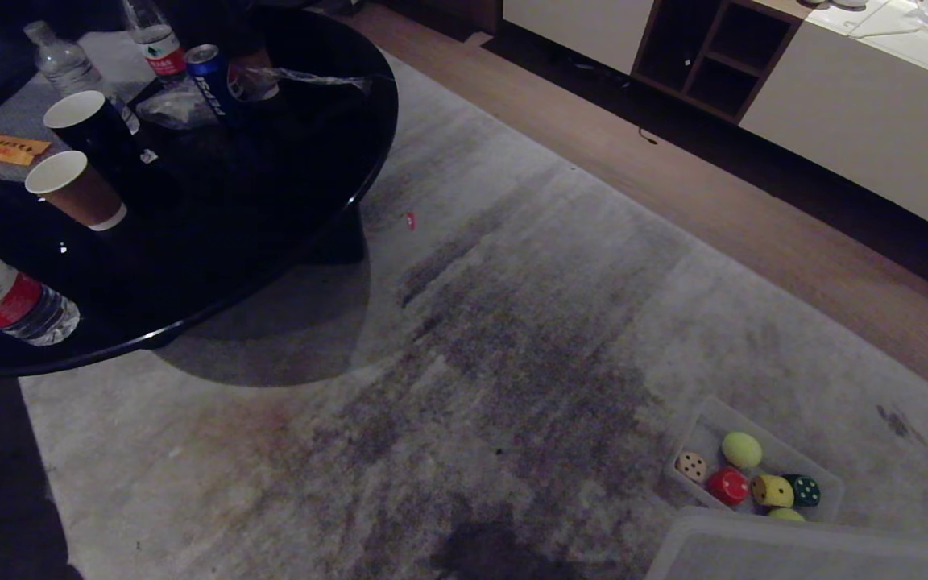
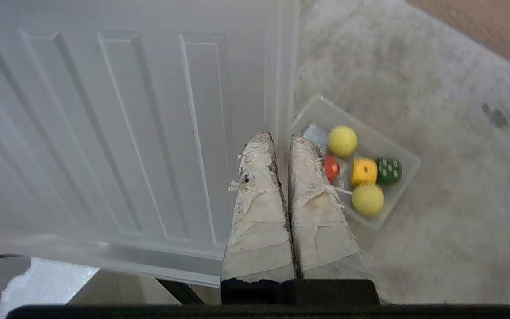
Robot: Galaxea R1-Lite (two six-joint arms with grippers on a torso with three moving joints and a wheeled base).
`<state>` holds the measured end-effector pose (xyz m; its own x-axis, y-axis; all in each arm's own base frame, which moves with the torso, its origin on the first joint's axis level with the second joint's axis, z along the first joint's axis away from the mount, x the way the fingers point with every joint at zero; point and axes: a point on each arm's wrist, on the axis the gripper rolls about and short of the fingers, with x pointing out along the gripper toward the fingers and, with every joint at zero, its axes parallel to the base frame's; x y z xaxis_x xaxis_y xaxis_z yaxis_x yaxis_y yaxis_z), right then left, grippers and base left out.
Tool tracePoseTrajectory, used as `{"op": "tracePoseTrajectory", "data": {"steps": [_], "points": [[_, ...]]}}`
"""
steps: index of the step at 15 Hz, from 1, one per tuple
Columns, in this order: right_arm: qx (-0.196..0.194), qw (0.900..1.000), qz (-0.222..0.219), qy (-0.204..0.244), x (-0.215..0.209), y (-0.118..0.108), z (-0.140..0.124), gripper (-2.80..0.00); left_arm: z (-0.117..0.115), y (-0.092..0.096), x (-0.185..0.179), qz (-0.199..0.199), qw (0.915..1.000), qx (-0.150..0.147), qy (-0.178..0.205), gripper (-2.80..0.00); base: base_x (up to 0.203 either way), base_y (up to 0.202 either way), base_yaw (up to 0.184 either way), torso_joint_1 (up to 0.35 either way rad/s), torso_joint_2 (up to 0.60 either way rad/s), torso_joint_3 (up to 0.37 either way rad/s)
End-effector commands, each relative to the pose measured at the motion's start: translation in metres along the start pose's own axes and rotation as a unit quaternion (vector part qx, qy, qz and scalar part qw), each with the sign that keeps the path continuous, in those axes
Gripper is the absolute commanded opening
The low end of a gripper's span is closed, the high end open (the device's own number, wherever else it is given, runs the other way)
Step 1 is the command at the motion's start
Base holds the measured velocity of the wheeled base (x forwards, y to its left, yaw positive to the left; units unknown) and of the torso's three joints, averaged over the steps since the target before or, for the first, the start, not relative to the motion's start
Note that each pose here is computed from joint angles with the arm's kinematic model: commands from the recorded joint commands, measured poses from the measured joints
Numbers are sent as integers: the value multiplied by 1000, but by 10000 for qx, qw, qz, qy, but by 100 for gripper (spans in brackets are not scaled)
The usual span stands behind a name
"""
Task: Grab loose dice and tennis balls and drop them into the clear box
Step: Close the lid
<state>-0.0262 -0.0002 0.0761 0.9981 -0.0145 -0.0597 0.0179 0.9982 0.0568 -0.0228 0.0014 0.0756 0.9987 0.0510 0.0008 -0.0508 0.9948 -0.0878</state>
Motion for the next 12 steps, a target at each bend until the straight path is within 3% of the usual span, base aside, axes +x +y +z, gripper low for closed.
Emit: {"op": "tracePoseTrajectory", "data": {"steps": [1, 6, 12], "points": [[3, 10000, 3, 8, 0, 0, 0, -280, 0, 0, 0, 6, 10000, 3, 11, -280, -187, 0, -2, -2, -2, -2], [3, 10000, 3, 8, 0, 0, 0, -280, 0, 0, 0, 6, 10000, 11, 11, -280, -171, 0, 1, 3, 2, 4], [3, 10000, -5, 8, 0, 0, 0, -280, 0, 0, 0, 6, 10000, 11, 11, -280, 0, 0, 0, 0, 0, 0]]}}
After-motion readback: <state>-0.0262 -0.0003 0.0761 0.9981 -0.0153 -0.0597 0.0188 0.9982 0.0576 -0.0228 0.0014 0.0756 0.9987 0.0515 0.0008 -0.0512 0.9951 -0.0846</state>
